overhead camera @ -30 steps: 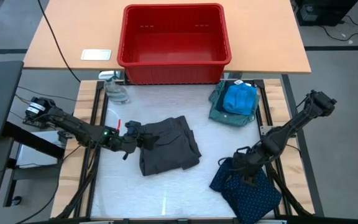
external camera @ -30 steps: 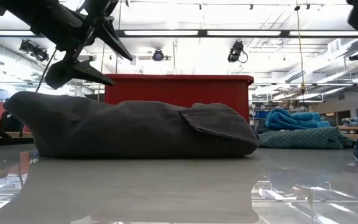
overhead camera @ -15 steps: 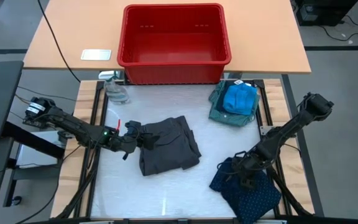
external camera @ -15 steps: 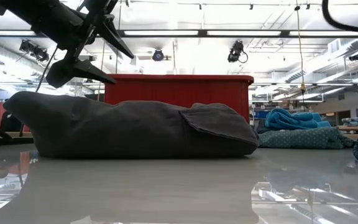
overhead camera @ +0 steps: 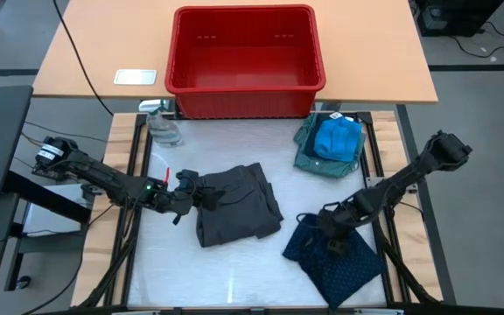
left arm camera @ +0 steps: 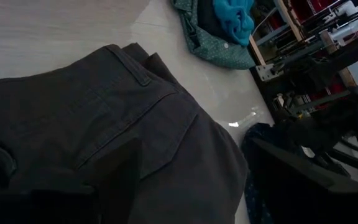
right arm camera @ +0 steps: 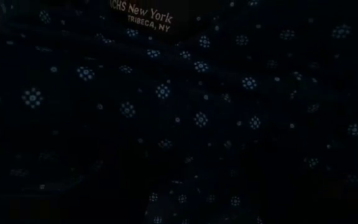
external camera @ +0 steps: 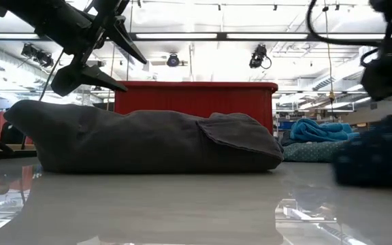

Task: Fold laundry
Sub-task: Stack the dark blue polo shirt on top of the gray shorts

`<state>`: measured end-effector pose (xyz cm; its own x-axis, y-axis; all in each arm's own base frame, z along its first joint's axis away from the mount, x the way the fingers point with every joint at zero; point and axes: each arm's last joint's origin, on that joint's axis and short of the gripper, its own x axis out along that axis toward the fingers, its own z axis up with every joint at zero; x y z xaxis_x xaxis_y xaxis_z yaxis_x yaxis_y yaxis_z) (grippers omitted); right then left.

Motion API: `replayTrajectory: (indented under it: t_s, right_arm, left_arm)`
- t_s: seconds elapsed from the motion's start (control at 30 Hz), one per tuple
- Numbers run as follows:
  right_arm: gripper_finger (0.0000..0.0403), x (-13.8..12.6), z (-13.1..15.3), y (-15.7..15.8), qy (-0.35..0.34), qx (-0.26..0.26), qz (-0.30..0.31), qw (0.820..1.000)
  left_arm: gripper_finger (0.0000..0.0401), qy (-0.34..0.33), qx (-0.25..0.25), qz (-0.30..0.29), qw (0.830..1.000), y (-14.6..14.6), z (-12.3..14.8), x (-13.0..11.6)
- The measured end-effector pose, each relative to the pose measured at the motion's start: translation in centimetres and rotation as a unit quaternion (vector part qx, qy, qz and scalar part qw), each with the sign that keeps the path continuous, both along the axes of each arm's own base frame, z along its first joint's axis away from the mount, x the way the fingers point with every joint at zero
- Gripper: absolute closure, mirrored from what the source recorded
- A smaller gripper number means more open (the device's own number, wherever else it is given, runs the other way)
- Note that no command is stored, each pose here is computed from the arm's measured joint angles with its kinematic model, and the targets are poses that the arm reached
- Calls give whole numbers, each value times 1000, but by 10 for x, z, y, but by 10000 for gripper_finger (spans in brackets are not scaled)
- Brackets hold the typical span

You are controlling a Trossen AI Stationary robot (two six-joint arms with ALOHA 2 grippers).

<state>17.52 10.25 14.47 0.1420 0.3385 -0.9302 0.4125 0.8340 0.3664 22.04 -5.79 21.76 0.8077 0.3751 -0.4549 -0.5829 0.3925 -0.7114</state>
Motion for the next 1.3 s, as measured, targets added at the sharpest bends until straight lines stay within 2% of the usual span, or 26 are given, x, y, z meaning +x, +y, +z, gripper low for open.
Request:
replayTrajectory:
  t_s: [0.2, 0.4, 0.53, 0.67, 0.9, 1.0, 1.13, 1.3]
  right_arm:
    - [157, 17, 1, -22, -46, -23, -67, 996]
    - [158, 34, 3, -45, -94, -29, -145, 985]
    - [158, 39, 4, -60, -107, -48, -183, 976]
    - [158, 40, 4, -69, -108, -52, -195, 974]
    - [158, 40, 4, -71, -98, -33, -179, 978]
    - [158, 39, 3, -71, -92, -31, -178, 979]
    - [158, 36, 2, -71, -69, -30, -192, 979]
    - [158, 34, 3, -63, -53, -10, -228, 972]
  left_arm:
    - [108, 0, 17, -2, 1000, 5, 4, -2]
    - [108, -31, 53, -22, 998, 7, 17, 0]
    - [108, -50, 58, -23, 997, 8, 21, 3]
    - [108, -39, 60, -30, 997, 5, 14, 7]
    - [108, -22, 40, -41, 998, -7, -5, 19]
    - [108, -1, 22, -56, 998, -15, -18, 23]
    - [108, 66, -17, -77, 995, -22, -43, 24]
    - [108, 151, -62, -65, 984, -28, -65, 14]
